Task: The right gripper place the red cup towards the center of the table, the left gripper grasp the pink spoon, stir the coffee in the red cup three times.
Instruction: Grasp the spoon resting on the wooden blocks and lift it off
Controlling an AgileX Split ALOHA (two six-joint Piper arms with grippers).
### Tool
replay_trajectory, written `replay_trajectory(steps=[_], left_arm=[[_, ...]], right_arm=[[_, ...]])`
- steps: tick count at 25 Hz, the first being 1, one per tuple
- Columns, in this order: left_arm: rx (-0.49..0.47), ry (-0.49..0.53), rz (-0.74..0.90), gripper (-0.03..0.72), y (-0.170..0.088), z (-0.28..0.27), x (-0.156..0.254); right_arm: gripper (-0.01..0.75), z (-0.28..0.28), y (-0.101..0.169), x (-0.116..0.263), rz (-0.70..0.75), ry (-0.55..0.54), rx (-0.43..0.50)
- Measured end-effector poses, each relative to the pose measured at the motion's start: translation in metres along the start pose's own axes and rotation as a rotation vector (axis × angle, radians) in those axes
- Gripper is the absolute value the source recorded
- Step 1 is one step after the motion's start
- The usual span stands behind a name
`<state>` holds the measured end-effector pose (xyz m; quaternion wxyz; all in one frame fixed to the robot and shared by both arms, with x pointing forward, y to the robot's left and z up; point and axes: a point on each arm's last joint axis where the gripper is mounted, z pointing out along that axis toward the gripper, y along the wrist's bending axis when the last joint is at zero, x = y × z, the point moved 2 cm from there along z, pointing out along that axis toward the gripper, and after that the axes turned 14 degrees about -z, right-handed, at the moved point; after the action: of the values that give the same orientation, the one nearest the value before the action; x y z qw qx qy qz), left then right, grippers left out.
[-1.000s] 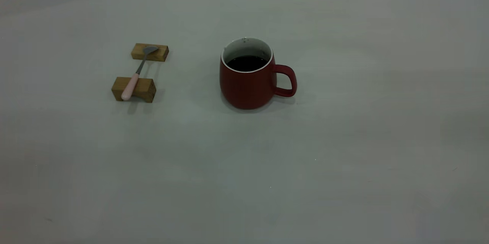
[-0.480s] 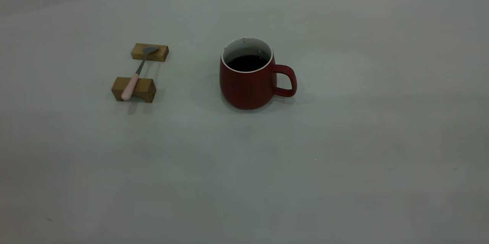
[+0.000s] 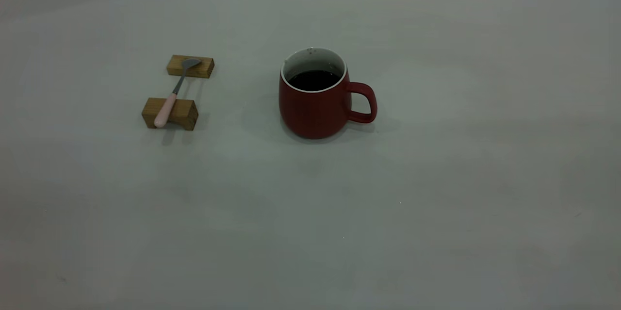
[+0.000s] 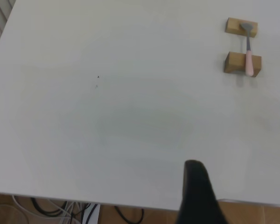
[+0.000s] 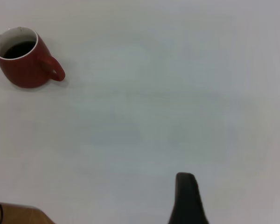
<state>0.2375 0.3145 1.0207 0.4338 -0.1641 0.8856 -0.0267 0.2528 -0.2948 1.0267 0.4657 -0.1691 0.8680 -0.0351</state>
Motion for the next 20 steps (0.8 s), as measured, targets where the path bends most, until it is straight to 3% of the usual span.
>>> replay_trajectory(steps=[14,17,20], left_arm=[[-0.005,-0.007,-0.007,0.547,0.0,-0.001,-0.003],[-0.01,0.017,0.001,0.59,-0.007,0.002,-0.021],[-0.031,0.104,0.018,0.649,-0.019,0.019,-0.046]], right_arm=[[0.587,0.0,0.0,0.0,0.001,0.0,0.0],[0.587,0.0,0.0,0.0,0.001,0.0,0.0],[0.587,0.0,0.0,0.0,0.001,0.0,0.0]])
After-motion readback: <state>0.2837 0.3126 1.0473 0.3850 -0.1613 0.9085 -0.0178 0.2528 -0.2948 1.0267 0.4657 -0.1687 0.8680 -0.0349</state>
